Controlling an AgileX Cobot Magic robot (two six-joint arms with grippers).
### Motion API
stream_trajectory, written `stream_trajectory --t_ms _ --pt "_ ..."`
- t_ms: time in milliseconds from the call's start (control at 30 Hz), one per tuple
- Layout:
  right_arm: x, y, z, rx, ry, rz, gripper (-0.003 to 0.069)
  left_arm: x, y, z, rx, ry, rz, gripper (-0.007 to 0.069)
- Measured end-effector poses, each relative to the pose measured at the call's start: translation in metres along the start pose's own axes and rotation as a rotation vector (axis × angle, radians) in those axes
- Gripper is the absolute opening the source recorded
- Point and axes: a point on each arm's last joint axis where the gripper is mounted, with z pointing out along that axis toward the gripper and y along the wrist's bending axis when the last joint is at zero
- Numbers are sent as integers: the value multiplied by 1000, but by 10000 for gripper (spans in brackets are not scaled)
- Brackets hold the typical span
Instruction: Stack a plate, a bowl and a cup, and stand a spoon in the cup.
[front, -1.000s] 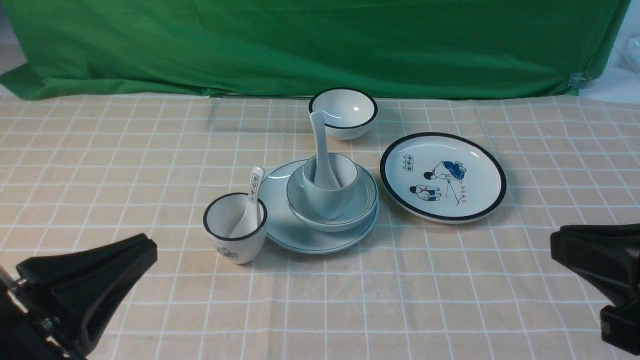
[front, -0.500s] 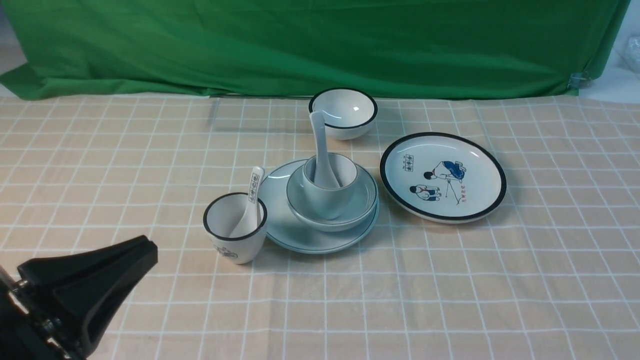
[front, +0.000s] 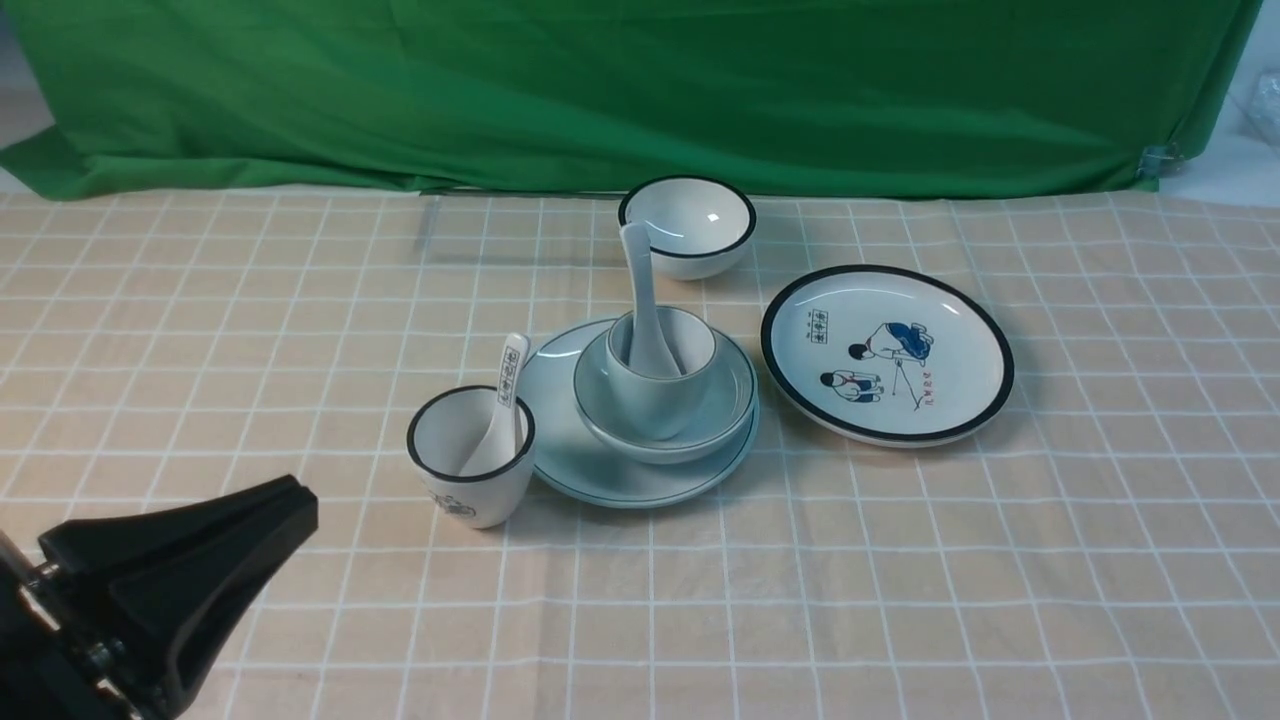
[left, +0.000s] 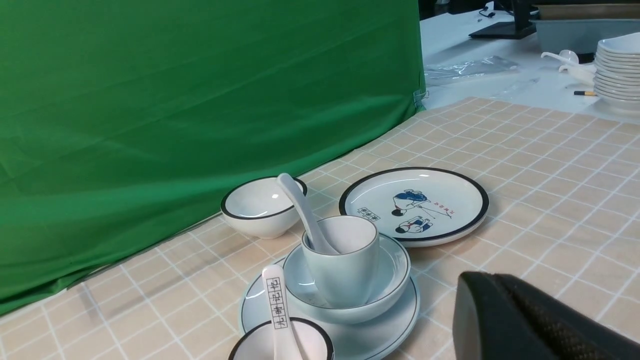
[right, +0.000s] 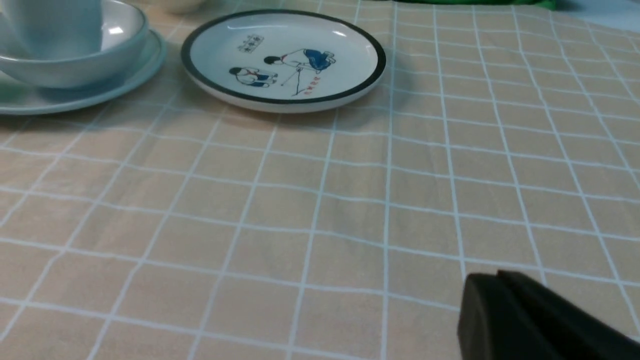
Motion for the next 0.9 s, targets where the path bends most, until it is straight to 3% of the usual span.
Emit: stream_trajectory --t_ms 633,733,900 --pt "0 0 0 -1 -6 1 74 -1 2 -3 -15 -16 -1 1" --pt "-1 0 0 -1 -7 1 79 -3 8 -8 -77 -36 -5 1" --pt "-1 0 0 -1 -8 1 91 -10 28 -35 -361 -129 -7 1"
